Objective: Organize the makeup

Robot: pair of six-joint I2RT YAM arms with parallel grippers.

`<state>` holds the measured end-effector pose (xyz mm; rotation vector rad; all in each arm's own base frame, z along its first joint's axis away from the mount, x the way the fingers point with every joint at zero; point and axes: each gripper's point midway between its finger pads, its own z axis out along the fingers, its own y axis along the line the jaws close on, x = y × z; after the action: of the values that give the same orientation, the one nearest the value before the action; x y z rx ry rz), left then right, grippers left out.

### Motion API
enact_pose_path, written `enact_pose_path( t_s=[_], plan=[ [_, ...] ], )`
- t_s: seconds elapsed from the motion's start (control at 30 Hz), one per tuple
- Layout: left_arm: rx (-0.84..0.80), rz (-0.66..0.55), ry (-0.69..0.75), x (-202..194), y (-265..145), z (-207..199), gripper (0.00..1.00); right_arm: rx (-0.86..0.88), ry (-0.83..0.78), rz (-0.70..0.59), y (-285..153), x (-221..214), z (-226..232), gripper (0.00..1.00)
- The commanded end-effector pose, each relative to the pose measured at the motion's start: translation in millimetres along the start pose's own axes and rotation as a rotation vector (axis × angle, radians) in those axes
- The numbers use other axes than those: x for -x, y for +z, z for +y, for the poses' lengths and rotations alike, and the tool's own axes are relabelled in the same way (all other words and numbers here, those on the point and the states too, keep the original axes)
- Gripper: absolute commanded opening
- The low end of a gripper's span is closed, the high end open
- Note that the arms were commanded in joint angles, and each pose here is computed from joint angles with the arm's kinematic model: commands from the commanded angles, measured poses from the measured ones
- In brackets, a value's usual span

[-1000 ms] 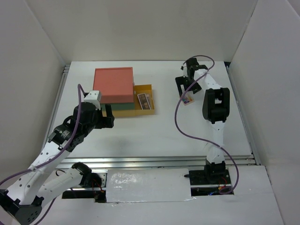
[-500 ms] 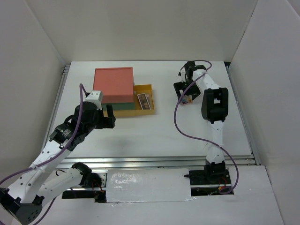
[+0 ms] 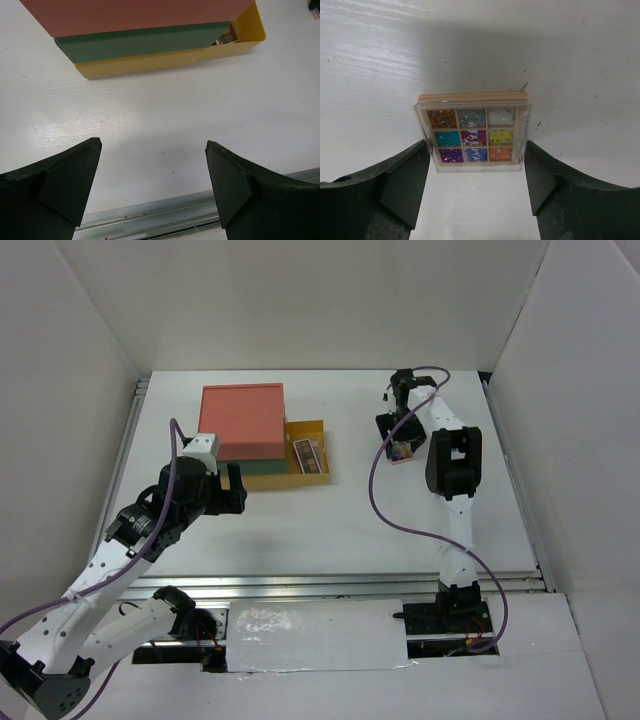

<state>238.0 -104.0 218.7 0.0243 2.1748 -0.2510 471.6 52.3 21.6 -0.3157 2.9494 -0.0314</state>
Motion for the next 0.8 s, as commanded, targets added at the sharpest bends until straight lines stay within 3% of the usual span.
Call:
enact_pose_path(
  t_s=[0.0,0.3,0.33,0.53,0.77],
  plan=[
    [-0.028,-0.049,0.011,13,-1,-5,1.00,-0.028,-0.010,-0.012,-11,6,0,0.65],
    [-0.034,-0.043,0.020,12,0,-6,0.99,0.097,0.015,-0.071,-18,8,27,0.37],
    [-0.034,-0.041,0.021,12,0,-6,1.00,0.102,0.025,-0.178,-39,26,31,0.36],
    [-0.031,-0.045,0.018,13,0,-6,0.99,0.123,0.075,-0.463,-113,46,75,0.36],
    [-0.010,-0.061,-0.001,16,-3,-1,0.99,0.143,0.094,-0.634,-158,75,176,0.37]
  ],
)
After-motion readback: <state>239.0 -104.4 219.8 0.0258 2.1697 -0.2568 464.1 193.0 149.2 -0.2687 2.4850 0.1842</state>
